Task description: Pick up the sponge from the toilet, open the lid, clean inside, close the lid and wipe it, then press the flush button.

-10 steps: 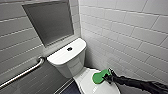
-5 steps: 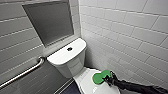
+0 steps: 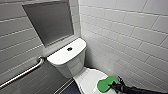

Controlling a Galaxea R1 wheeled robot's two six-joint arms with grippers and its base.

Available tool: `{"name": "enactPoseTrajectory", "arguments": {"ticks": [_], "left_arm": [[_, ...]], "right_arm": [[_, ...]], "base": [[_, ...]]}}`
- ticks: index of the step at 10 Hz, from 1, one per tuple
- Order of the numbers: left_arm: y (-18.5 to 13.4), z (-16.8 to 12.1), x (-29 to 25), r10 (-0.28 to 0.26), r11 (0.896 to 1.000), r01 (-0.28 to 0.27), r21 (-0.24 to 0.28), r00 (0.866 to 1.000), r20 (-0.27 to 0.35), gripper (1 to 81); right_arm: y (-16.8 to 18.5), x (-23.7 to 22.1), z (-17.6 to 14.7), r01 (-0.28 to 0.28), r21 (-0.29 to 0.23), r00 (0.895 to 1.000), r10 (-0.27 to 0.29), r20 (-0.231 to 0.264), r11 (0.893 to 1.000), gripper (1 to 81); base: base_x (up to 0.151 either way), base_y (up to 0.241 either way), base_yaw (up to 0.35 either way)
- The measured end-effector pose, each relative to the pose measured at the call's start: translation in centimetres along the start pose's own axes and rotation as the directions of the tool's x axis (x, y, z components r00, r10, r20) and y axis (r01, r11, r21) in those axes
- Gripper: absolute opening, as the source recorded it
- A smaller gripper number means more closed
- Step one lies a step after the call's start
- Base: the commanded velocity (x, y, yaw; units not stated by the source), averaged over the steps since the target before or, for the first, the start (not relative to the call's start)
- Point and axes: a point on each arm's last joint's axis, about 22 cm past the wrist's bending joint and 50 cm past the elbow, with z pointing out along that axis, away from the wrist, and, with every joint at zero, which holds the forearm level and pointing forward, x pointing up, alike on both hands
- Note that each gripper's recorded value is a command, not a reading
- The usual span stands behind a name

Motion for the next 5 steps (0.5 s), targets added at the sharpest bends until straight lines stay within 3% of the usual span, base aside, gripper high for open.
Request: {"name": "enactPoseTrajectory", "arguments": {"ticks": [5], "left_arm": [[-0.1,0.0,0.0,0.004,1.000,-0.004,0.001,1.000,0.001,81.1]], "right_arm": [[8.6,-2.2,-7.8,-0.078,-0.057,0.997,0.077,-0.014,0.995,1.0]], "base": [[0.000,0.000,0.000]]}}
